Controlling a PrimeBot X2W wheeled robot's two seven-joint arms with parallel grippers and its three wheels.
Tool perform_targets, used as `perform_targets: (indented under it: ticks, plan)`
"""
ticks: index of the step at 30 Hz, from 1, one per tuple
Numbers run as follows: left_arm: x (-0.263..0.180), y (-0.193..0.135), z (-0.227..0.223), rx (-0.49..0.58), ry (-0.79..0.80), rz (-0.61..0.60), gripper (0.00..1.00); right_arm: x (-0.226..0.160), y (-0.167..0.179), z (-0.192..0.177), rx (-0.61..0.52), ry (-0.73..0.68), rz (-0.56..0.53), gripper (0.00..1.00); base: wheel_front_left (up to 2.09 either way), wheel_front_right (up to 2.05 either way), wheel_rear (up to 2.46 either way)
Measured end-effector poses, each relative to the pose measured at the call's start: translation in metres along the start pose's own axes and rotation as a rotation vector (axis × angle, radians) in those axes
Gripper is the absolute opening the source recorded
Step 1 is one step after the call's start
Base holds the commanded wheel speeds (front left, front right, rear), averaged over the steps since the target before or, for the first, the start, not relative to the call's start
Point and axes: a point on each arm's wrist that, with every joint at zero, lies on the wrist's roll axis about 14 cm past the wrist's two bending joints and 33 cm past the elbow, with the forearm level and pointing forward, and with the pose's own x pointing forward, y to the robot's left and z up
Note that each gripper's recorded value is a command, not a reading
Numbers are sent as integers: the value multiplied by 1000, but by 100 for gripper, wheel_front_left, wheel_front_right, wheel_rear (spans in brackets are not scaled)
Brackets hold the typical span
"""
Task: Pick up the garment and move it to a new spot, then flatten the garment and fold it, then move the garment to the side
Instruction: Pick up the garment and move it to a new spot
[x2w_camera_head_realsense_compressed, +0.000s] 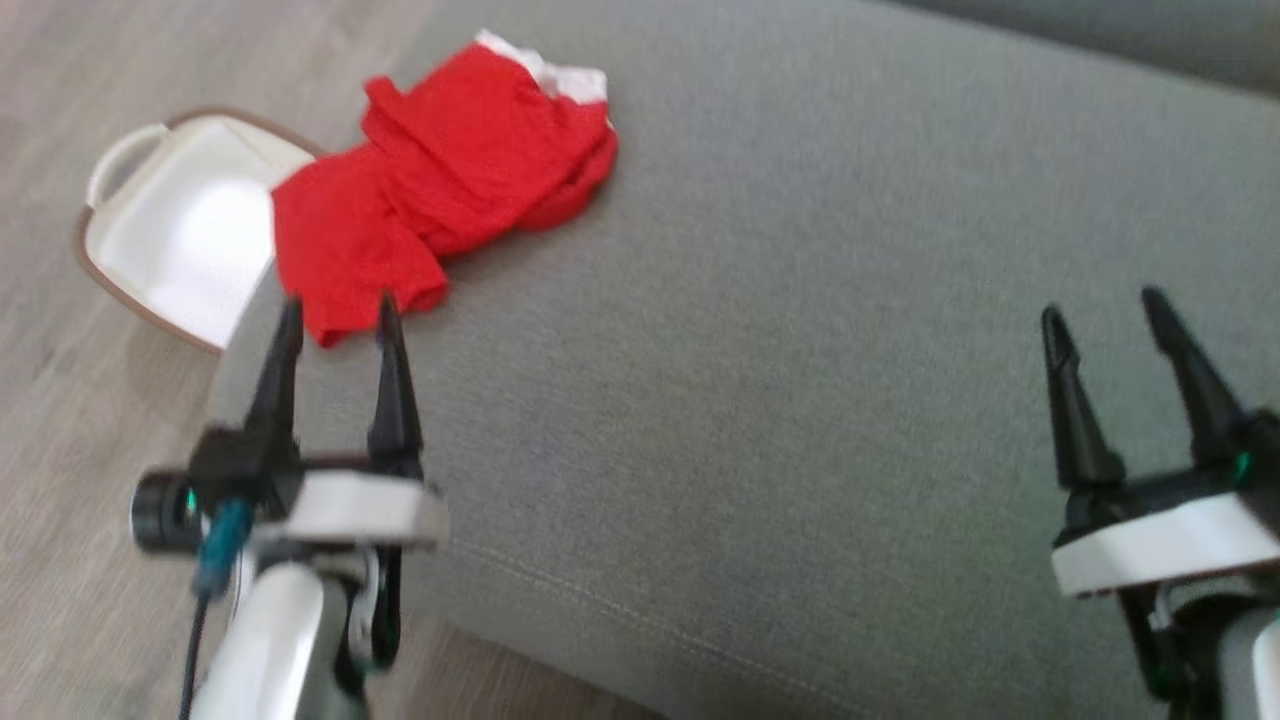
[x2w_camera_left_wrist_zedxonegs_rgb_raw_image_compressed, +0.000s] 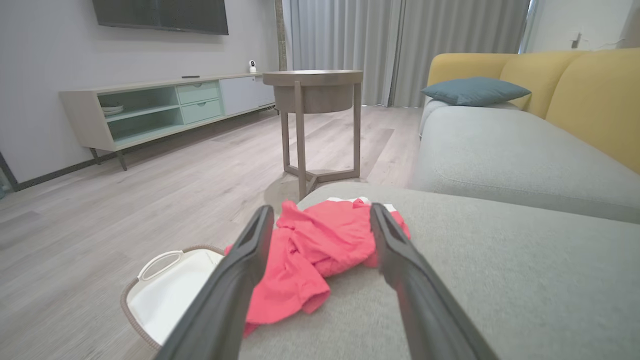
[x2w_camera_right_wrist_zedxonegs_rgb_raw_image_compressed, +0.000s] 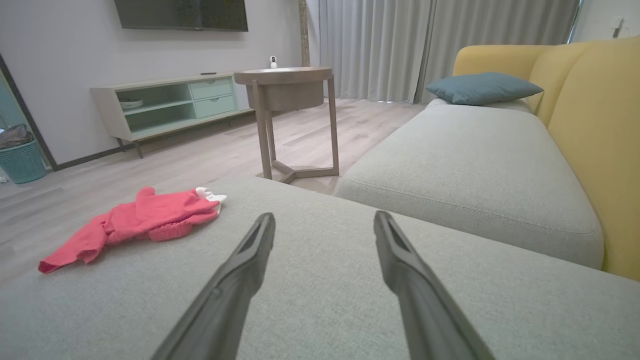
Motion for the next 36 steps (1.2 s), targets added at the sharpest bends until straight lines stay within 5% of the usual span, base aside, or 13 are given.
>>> perform_targets:
  ticks: [14,25,26,27,28,36]
  plan:
    - [128,-47,-115,48,280,-143,100,28,-70,-67,15,129,-78,100,0,0,0]
    - [159,-50,-194,84,573,-180,100,20,-99,-94,20,185,-145,100,0,0,0]
    - [160,-49,-195,87,589,-183,92,20,-99,-94,20,184,-146,100,0,0,0]
    - [161,-48,-195,89,603,-184,22,19,-99,-93,19,183,-146,100,0,0,0]
    - [161,-46,-195,92,613,-181,0,19,-99,-92,18,179,-146,100,0,0,0]
    - [171,-23,-155,126,486,-133,0,18,-91,-70,13,124,-143,100,0,0,0]
